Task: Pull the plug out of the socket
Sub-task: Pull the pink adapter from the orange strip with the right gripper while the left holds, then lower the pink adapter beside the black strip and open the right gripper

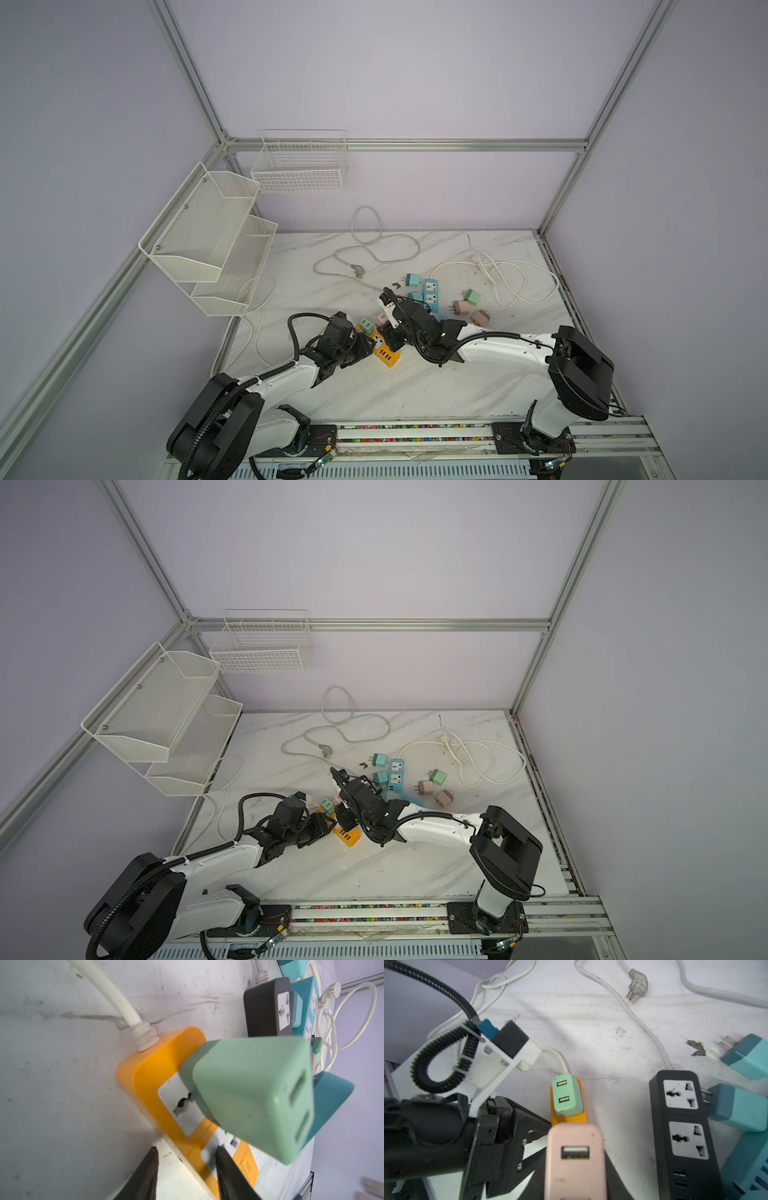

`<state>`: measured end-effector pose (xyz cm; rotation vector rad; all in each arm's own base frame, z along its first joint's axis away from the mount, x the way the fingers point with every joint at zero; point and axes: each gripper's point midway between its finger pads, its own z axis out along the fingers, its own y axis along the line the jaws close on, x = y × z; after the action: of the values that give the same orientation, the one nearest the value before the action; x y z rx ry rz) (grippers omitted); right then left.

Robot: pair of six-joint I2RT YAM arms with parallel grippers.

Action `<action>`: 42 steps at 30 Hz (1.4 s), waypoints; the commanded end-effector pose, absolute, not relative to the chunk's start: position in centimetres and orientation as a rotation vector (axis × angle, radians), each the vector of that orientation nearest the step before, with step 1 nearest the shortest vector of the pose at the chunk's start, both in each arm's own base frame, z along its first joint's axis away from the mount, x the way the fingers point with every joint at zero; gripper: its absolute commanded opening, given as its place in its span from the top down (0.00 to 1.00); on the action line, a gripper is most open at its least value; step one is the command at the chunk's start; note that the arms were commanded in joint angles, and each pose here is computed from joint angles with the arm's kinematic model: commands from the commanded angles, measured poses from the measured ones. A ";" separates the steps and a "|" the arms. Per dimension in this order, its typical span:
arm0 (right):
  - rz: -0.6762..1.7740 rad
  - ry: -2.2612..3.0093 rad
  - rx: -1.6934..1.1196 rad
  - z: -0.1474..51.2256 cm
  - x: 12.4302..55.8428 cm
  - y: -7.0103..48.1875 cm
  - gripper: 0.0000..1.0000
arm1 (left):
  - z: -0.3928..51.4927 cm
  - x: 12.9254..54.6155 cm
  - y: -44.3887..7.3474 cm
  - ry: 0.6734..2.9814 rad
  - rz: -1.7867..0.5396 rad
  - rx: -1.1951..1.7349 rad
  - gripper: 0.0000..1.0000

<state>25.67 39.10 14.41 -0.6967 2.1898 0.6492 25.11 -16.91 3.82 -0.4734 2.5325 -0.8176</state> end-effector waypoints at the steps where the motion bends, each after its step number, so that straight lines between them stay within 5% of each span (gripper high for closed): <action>1: 0.740 2.190 -0.608 16.0 26.8 38.9 0.87 | 6.7 26.3 -17.9 2.488 -0.847 -0.407 0.52; 18: 0.887 2.257 -0.233 13.6 34.1 38.9 0.87 | 13.5 27.2 -16.0 2.289 -0.767 -0.325 0.43; 42: 1.016 2.306 -0.191 8.0 36.0 43.5 0.86 | 15.1 27.3 -13.8 2.257 -0.627 -0.326 0.32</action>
<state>35.46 42.41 7.13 -0.2117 2.3421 0.9586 25.57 -13.50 10.51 -0.3436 2.3633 -0.6113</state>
